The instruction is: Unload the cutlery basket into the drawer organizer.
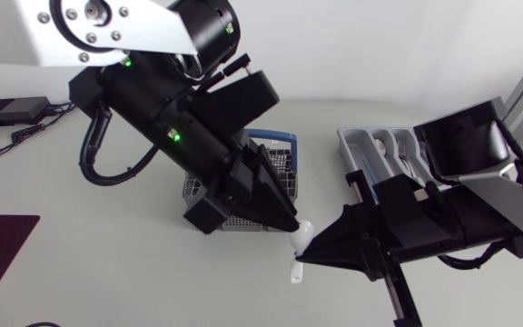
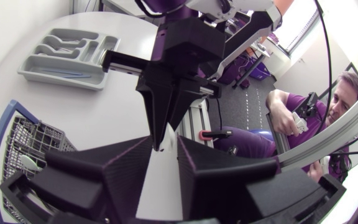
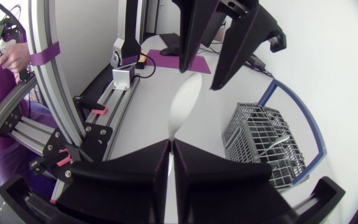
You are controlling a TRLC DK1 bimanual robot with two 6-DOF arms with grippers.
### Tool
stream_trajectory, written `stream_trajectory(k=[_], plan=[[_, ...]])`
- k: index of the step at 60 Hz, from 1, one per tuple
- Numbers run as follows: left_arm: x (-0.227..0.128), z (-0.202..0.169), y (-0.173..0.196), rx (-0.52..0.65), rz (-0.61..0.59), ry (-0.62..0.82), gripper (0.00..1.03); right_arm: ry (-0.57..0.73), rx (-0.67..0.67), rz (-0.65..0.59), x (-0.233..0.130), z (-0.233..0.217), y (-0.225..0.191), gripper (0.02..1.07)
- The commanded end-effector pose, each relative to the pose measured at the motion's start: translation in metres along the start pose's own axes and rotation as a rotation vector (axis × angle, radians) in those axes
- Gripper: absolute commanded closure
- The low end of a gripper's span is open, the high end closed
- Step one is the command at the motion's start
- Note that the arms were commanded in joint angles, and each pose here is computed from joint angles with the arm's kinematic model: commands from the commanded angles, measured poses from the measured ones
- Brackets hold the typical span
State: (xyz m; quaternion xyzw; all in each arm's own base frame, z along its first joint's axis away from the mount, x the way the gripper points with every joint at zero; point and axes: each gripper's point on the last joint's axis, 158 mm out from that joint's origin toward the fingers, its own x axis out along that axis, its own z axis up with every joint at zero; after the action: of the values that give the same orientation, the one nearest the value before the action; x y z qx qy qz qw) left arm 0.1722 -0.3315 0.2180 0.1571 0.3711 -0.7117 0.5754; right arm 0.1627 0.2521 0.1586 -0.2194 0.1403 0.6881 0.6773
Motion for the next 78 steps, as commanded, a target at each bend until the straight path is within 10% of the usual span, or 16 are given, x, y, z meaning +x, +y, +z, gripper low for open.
stream_trajectory(k=[1, 78], plan=[[-0.009, 0.01, 0.008, -0.003, 0.013, -0.027, 0.24, 0.001, 0.001, 0.008, -0.001, 0.001, 0.0, 1.01], [-0.05, -0.061, 0.147, -0.465, 0.525, 0.006, 0.2, 0.692, -0.065, -0.726, -0.198, -0.256, -0.095, 1.01]])
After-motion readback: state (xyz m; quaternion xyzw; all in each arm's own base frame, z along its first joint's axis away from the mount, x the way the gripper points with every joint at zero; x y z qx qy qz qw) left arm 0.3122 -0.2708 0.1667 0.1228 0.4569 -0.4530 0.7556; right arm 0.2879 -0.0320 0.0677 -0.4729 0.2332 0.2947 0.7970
